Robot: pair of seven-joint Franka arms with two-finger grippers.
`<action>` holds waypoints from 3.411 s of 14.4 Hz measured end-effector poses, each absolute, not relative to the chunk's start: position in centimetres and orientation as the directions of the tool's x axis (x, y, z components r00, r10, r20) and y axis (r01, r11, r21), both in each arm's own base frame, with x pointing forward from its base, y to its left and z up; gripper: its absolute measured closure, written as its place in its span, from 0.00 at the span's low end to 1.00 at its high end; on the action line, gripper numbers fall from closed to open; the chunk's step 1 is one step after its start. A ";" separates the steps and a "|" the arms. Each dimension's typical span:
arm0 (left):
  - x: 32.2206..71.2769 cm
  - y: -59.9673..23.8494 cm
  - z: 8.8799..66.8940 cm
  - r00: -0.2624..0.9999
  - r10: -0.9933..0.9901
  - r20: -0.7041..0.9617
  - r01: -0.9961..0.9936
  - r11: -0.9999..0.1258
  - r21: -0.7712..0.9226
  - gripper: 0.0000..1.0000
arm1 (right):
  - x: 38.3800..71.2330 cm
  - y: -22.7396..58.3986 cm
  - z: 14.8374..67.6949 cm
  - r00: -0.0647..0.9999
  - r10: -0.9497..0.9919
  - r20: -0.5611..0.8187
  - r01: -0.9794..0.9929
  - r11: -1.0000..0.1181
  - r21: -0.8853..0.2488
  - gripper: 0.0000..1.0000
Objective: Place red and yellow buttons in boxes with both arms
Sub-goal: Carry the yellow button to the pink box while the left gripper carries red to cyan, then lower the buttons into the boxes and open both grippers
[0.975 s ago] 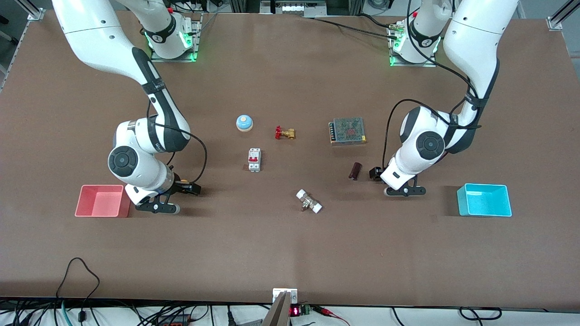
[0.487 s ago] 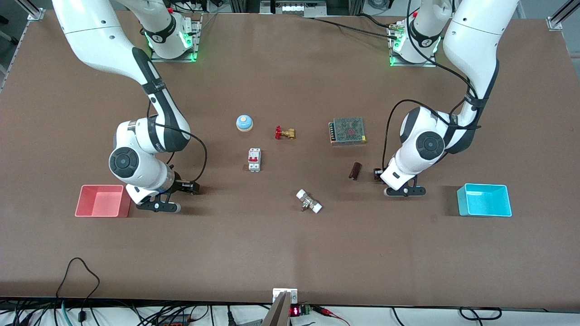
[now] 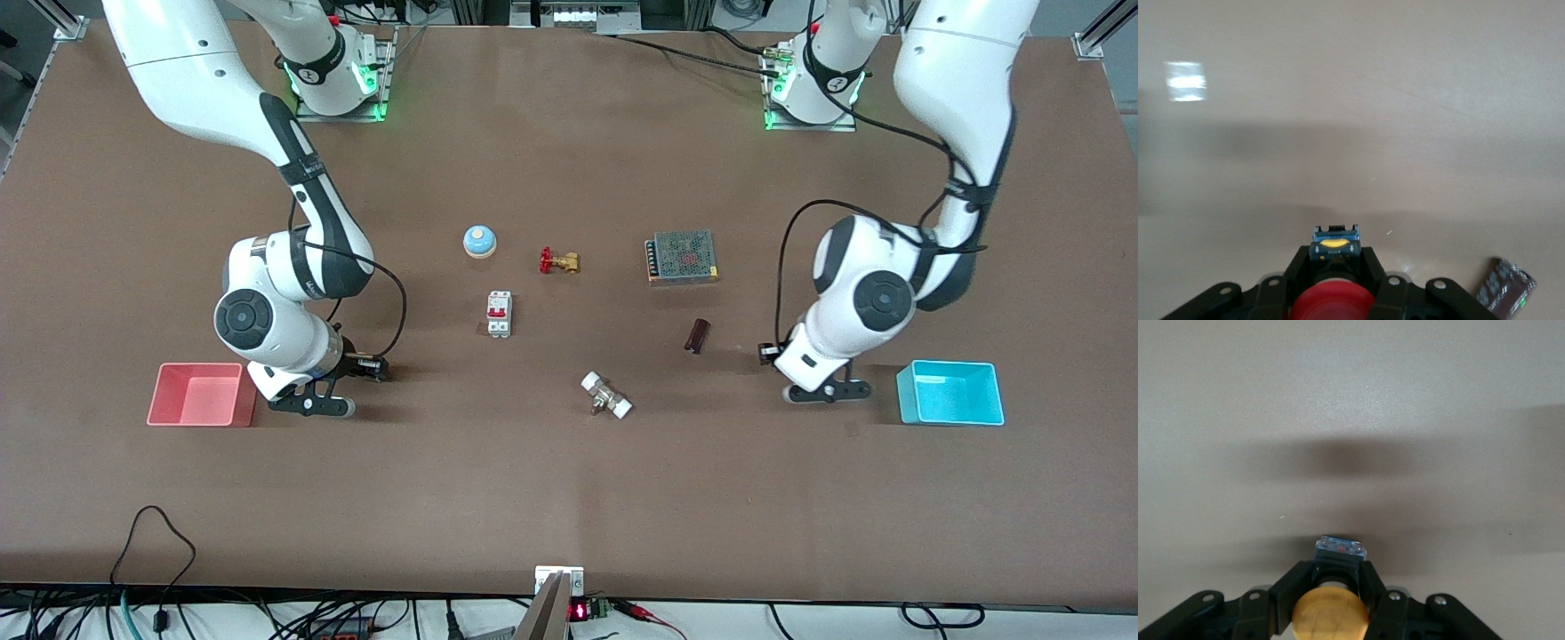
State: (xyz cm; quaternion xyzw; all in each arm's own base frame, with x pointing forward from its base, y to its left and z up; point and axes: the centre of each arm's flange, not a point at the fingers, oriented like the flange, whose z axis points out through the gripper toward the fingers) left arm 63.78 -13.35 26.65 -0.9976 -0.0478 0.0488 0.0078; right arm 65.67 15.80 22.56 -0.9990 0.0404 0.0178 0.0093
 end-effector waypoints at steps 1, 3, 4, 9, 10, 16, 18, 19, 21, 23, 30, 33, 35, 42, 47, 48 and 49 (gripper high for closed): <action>64.4 -12.4 28.6 0.986 0.107 -0.129 0.103 -0.994 -0.033 0.64 | 65.7 15.8 22.6 0.996 -0.079 -0.036 -0.080 -0.997 -0.017 0.65; 65.2 -10.1 31.5 0.977 0.135 -0.164 0.129 -0.991 -0.047 0.64 | 65.7 15.8 22.6 0.997 -0.071 -0.036 -0.072 -0.997 -0.017 0.65; 65.5 -8.8 32.2 0.975 0.140 -0.170 0.134 -0.990 -0.048 0.64 | 65.7 15.7 22.9 0.997 -0.060 -0.038 -0.061 -0.998 -0.017 0.65; 66.8 0.5 32.9 0.983 0.078 -0.163 0.072 -0.996 -0.044 0.64 | 66.8 10.4 30.8 0.998 0.051 -0.024 0.050 -0.998 -0.026 0.65; 67.1 2.6 32.4 0.985 0.056 -0.161 0.049 -0.998 -0.047 0.64 | 66.9 8.2 32.6 0.997 0.074 -0.012 0.074 -0.997 -0.028 0.65; 69.3 10.6 28.8 0.992 -0.068 -0.106 -0.073 -0.996 -0.044 0.64 | 67.3 -4.1 35.2 0.986 0.166 0.033 0.167 -0.986 -0.017 0.65; 69.7 12.2 27.8 0.992 -0.074 -0.100 -0.079 -0.996 -0.042 0.64 | 68.0 -5.3 34.7 0.984 0.169 0.056 0.169 -0.986 -0.009 0.65; 69.9 12.6 27.2 0.993 -0.071 -0.094 -0.075 -0.996 -0.040 0.64 | 68.4 -5.4 34.3 0.983 0.168 0.073 0.169 -0.986 -0.004 0.65; 70.0 13.1 26.4 0.995 -0.055 -0.084 -0.058 -0.998 -0.025 0.64 | 69.1 -5.5 33.2 0.981 0.169 0.100 0.169 -0.986 0.006 0.65; 69.8 13.6 25.7 0.995 -0.043 -0.092 -0.045 -0.999 -0.015 0.64 | 69.4 -6.2 31.8 0.980 0.170 0.107 0.169 -0.985 0.012 0.65; 68.9 16.1 22.6 0.992 -0.006 -0.129 -0.006 -1.000 -0.005 0.64 | 69.0 -10.4 30.9 0.980 0.183 0.082 0.178 -0.982 0.063 0.65; 68.8 16.1 21.6 0.991 0.005 -0.135 0.007 -1.000 0.013 0.64 | 68.9 -11.2 30.0 0.982 0.173 0.069 0.169 -0.984 0.060 0.65; 68.8 15.9 21.3 0.991 0.012 -0.137 0.015 -1.000 0.026 0.64 | 68.9 -11.2 29.3 0.983 0.174 0.060 0.170 -0.984 0.057 0.65; 68.9 15.9 20.5 0.992 0.012 -0.127 0.016 -1.000 0.027 0.58 | 69.0 -10.5 26.6 0.982 0.182 0.045 0.180 -0.982 0.050 0.65; 68.9 16.0 20.9 0.992 0.012 -0.126 0.016 -1.000 0.026 0.19 | 69.2 -10.3 24.6 0.981 0.187 0.051 0.184 -0.981 0.054 0.65; 68.9 15.9 21.2 0.991 0.012 -0.135 0.016 -0.999 0.028 0.09 | 69.2 -10.3 24.3 0.981 0.188 0.050 0.185 -0.981 0.054 0.65; 68.9 15.9 21.8 0.989 0.012 -0.147 0.017 -0.999 0.030 0.01 | 69.2 -10.3 24.0 0.981 0.188 0.049 0.185 -0.981 0.054 0.65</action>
